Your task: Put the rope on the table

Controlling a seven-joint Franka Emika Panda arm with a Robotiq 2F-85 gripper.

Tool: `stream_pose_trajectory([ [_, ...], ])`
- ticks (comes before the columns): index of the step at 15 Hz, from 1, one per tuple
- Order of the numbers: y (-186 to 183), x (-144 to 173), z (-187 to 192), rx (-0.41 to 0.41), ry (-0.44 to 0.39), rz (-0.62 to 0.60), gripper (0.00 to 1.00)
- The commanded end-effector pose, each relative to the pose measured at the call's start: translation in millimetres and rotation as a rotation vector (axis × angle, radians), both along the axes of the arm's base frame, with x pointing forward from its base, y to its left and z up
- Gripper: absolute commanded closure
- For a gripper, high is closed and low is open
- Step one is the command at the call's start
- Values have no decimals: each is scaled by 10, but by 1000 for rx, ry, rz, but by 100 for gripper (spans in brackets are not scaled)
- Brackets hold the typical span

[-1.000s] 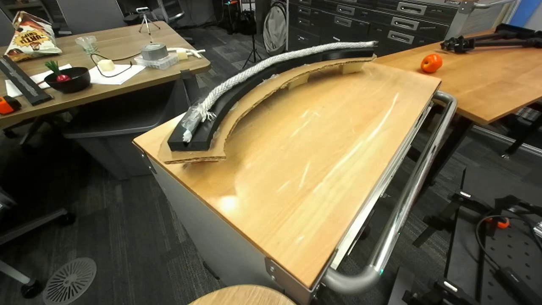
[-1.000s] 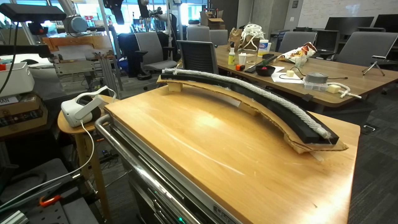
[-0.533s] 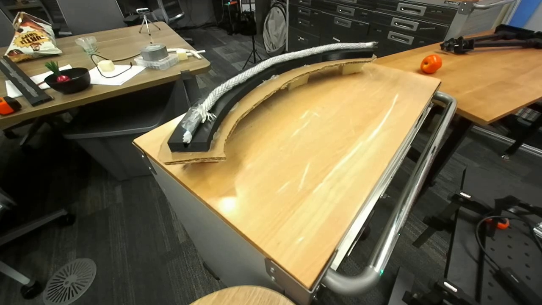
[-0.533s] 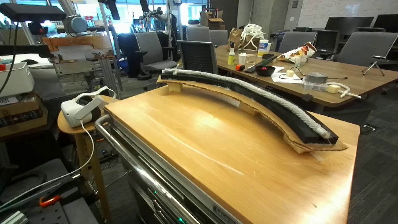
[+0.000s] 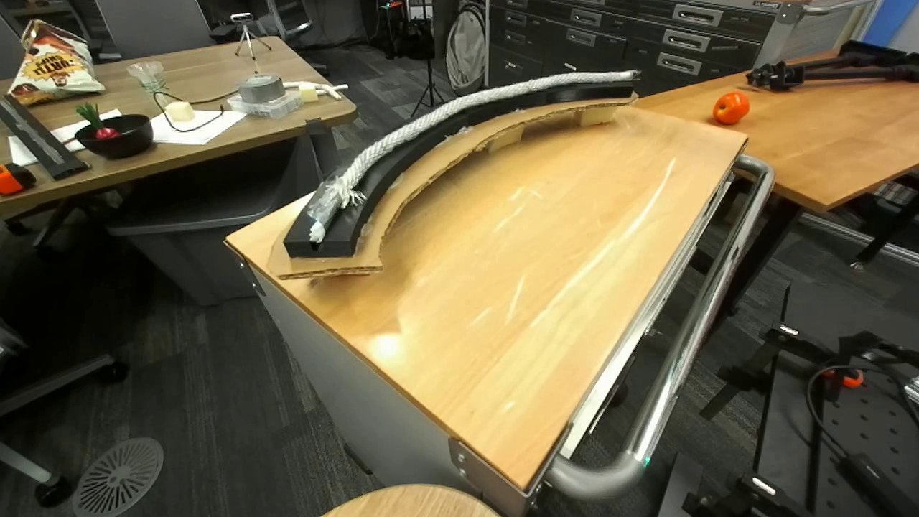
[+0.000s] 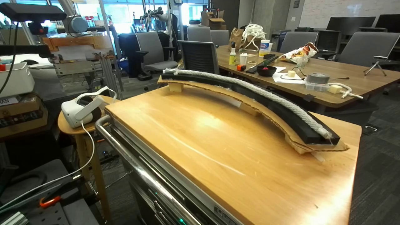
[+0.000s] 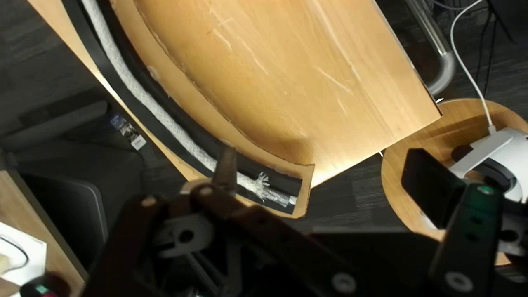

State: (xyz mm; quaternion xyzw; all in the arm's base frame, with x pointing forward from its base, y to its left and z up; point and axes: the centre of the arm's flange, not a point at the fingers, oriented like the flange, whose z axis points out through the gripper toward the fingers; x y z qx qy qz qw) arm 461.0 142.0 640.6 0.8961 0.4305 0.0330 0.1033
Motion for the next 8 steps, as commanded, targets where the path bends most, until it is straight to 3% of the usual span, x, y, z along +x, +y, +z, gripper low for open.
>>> stream_pose_trajectory([
  [1,234,337,286,130,16,142,0],
  [2,109,79,90,57,4,79,0],
  [6,220,236,118,106,13,120,0],
  [7,236,166,85,34,48,213,0],
  [8,253,103,44,35,81,277,0],
])
